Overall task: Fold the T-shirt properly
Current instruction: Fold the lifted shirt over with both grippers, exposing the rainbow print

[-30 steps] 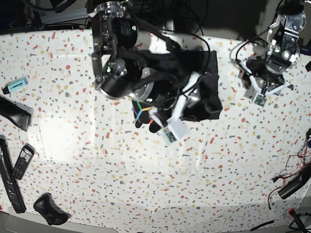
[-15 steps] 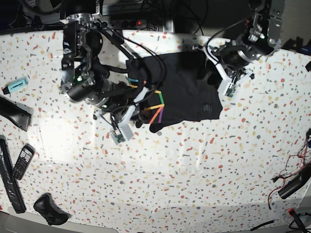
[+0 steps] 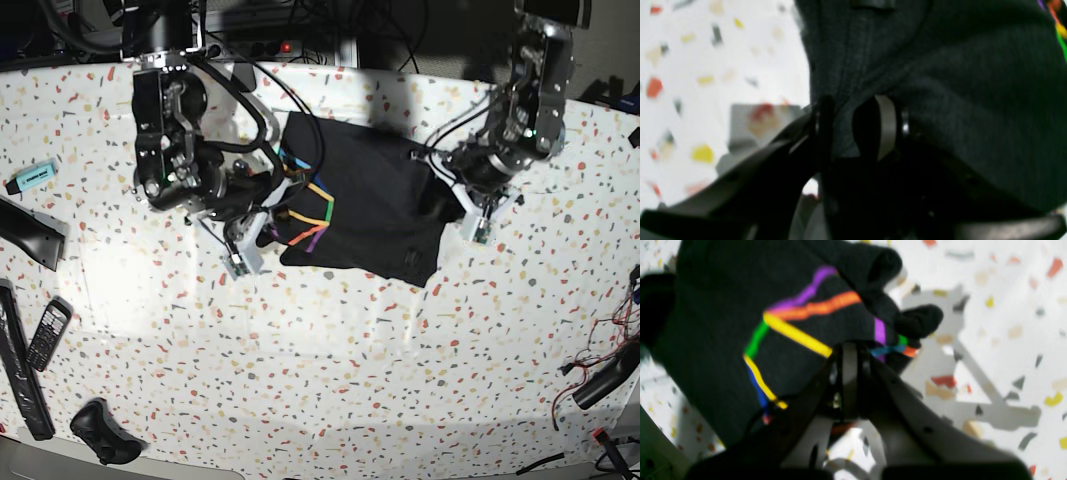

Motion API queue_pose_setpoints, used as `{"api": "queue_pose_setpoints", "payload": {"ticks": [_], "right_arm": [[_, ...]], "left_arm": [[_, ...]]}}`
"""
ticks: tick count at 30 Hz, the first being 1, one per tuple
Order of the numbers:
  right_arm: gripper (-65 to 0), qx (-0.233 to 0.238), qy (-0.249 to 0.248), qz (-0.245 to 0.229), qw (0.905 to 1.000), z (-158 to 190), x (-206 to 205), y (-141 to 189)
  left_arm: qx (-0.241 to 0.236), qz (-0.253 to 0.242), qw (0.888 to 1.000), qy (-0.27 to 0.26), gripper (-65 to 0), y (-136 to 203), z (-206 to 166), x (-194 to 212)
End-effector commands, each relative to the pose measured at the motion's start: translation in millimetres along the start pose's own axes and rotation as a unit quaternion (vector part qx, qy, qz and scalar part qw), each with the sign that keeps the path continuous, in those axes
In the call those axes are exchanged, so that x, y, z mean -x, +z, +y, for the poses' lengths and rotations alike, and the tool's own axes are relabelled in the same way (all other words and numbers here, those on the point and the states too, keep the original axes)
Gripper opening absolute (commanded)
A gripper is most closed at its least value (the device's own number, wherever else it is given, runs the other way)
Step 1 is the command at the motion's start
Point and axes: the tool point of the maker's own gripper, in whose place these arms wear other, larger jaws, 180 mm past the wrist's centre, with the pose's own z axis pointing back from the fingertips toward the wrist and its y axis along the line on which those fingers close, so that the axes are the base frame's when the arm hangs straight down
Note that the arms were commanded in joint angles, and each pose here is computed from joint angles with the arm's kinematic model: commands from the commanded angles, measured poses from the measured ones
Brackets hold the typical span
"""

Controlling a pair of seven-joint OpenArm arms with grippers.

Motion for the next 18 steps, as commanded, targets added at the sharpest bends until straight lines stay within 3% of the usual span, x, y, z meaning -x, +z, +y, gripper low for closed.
{"api": "queue_pose_setpoints", "payload": {"ticks": [1, 7, 14, 18], "right_arm": [[-65.0, 0.004, 0.010, -0.016, 0.9998, -1.7, -8.9, 5.7], [-65.0, -0.006, 0.008, -0.022, 0.9997, 18.6, 6.2, 16.0], [-65.0, -0.044, 0.021, -0.021, 0.9986, 55.0, 15.8, 11.5], [-65.0, -0.051, 0.027, -0.029, 0.9979, 65.1, 9.9, 11.0]], "left_arm": [[-0.040, 0.058, 0.997, -0.012, -46.3, -0.4, 21.6, 23.7], [-0.026, 0.014, 0.999, -0.020, -46.3, -23.5, 28.2, -26.0], [0.056, -0.006, 0.998, -0.010, -46.3, -56.8, -22.9, -61.9], [0.056, -0.019, 0.998, -0.021, -46.3, -58.3, -21.0, -81.3]]}}
